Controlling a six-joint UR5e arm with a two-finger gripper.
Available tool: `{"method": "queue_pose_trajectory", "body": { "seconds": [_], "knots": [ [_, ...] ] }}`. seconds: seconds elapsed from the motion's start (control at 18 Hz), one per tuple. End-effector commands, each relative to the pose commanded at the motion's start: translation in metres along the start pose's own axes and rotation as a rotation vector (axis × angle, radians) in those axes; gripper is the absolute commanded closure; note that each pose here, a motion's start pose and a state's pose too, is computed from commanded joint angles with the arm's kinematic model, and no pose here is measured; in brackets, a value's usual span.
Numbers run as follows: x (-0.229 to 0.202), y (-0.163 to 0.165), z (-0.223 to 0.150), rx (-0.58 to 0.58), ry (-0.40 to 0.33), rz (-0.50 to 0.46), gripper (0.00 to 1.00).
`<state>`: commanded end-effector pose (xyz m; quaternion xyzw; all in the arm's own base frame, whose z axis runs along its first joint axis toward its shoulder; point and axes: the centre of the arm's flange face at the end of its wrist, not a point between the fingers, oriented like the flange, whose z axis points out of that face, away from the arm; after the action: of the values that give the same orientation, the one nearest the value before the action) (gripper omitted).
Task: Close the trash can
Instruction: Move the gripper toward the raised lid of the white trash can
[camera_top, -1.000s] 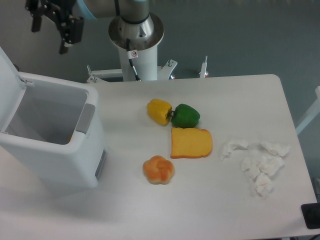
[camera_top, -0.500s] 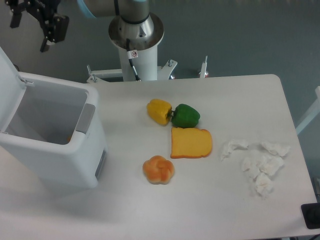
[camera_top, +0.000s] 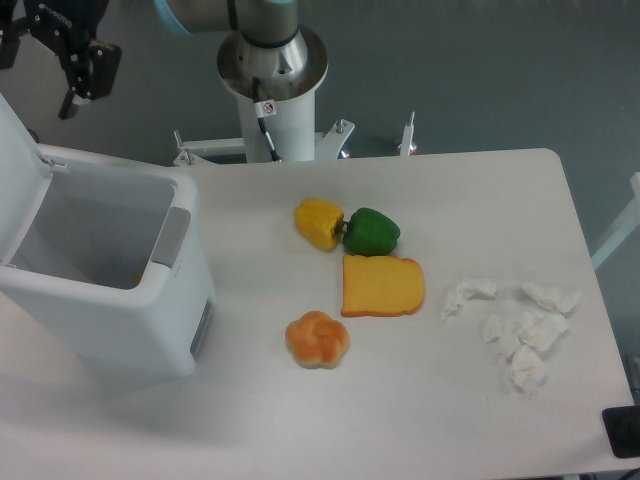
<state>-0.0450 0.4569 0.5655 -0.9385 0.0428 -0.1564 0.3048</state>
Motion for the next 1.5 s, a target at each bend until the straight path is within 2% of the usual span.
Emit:
{"method": "queue_pose_trajectory", "body": {
  "seconds": [0.56, 1.5],
  "knots": [
    [-0.004, -0.019, 0.009, 0.012, 0.004, -0.047, 0.00],
    [-0.015, -0.025, 0.012, 0.027, -0.021, -0.069, 0.00]
  ]
}}
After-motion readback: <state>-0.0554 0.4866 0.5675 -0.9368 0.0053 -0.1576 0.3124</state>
